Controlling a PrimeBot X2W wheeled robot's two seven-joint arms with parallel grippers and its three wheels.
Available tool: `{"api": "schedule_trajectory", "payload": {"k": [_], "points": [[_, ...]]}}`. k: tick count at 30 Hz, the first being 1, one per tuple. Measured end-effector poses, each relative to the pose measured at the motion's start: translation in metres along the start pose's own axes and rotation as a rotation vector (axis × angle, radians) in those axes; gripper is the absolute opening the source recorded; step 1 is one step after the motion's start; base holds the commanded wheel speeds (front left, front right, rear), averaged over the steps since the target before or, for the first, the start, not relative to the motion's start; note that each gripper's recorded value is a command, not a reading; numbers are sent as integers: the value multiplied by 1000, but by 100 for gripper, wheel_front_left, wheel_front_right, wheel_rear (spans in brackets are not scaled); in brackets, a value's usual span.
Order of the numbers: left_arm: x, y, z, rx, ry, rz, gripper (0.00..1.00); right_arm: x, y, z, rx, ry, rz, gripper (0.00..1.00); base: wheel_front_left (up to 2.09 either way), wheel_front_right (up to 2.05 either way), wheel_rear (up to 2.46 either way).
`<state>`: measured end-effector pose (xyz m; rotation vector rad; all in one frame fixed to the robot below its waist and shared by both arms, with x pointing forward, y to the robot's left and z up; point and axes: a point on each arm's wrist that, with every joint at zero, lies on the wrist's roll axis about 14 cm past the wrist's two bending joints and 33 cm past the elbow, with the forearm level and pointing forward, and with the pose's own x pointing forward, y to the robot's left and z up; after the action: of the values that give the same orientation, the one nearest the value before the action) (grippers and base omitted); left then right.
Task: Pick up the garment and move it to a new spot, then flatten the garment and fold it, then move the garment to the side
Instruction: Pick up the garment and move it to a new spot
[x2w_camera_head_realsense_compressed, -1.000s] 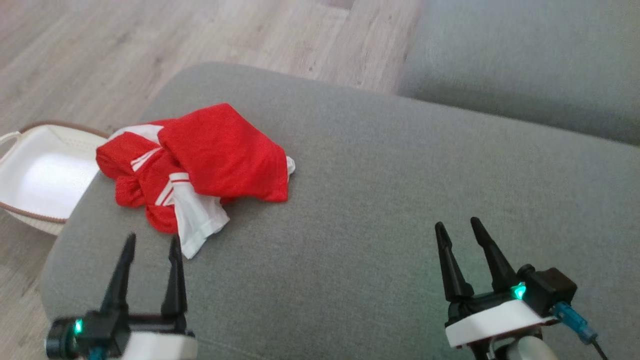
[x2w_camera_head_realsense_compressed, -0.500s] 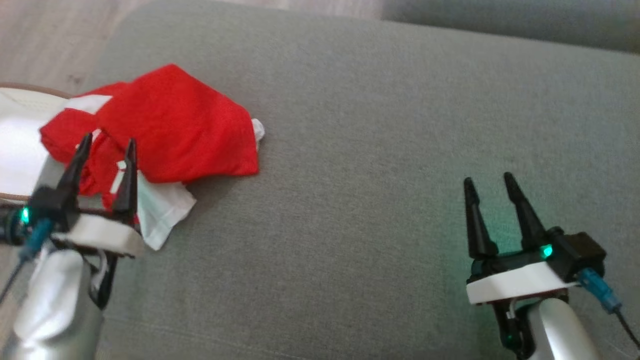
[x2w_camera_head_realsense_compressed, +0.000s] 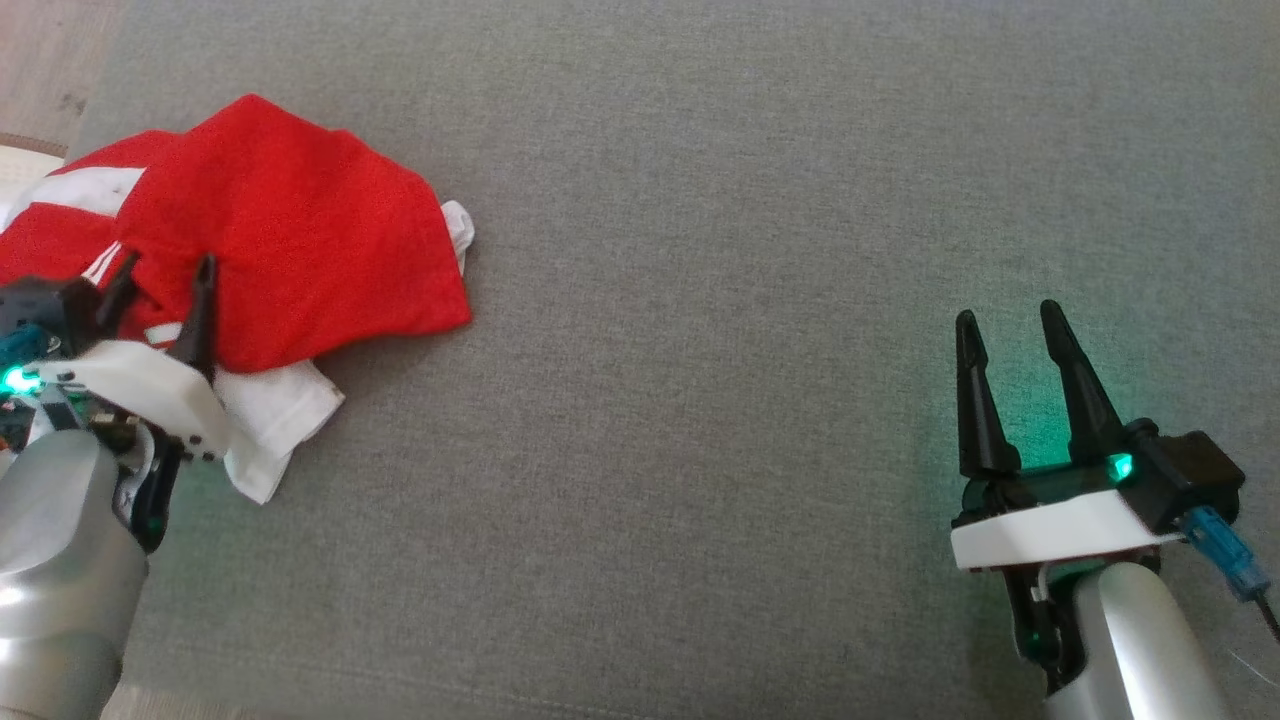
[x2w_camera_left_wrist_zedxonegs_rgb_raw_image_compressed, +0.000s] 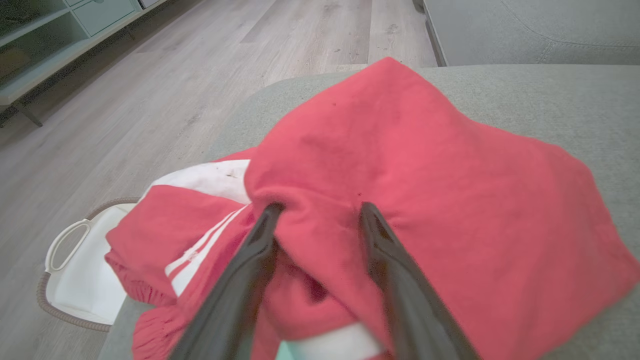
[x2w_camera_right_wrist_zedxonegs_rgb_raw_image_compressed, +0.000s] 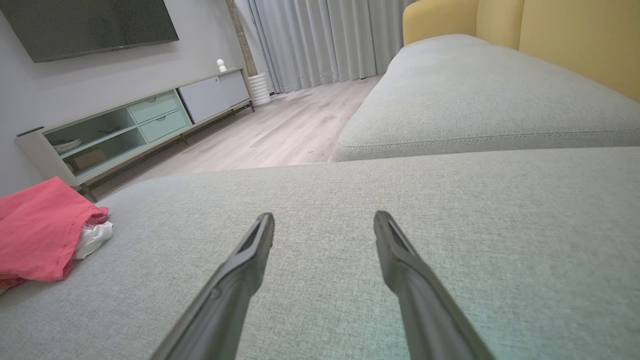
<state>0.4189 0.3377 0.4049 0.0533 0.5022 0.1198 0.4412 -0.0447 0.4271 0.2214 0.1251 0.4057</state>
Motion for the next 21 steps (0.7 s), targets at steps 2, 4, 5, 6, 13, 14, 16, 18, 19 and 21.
{"api": "schedule_trajectory", "payload": {"k": [2,4,5,6,13,14,16,18,19,21], "points": [[3,-4,0,-2,6,-13,0,0,-2,-2,1,4,-4,100,0,0,0],[5,-5,1,-6,-1,-18,0,0,-2,-3,2,7,-6,100,0,0,0],[5,-4,1,-6,-5,-17,0,0,-2,-3,3,8,-6,100,0,0,0],[5,-3,3,-9,-15,-15,0,0,-2,-3,3,8,-5,100,0,0,0],[-1,7,30,-13,-133,5,0,-1,5,4,-4,-9,13,100,0,0,0],[-2,9,40,-11,-164,6,0,-1,7,6,-3,-13,16,100,0,0,0],[-6,10,64,-25,-237,5,0,-2,8,10,1,-22,18,100,0,0,0],[-13,9,95,-36,-333,-4,0,-4,11,13,3,-27,23,100,0,0,0],[-19,11,111,-35,-384,-4,0,-5,13,15,0,-30,27,100,0,0,0],[-34,16,142,-31,-484,7,0,-7,18,20,2,-40,36,100,0,0,0]]}}
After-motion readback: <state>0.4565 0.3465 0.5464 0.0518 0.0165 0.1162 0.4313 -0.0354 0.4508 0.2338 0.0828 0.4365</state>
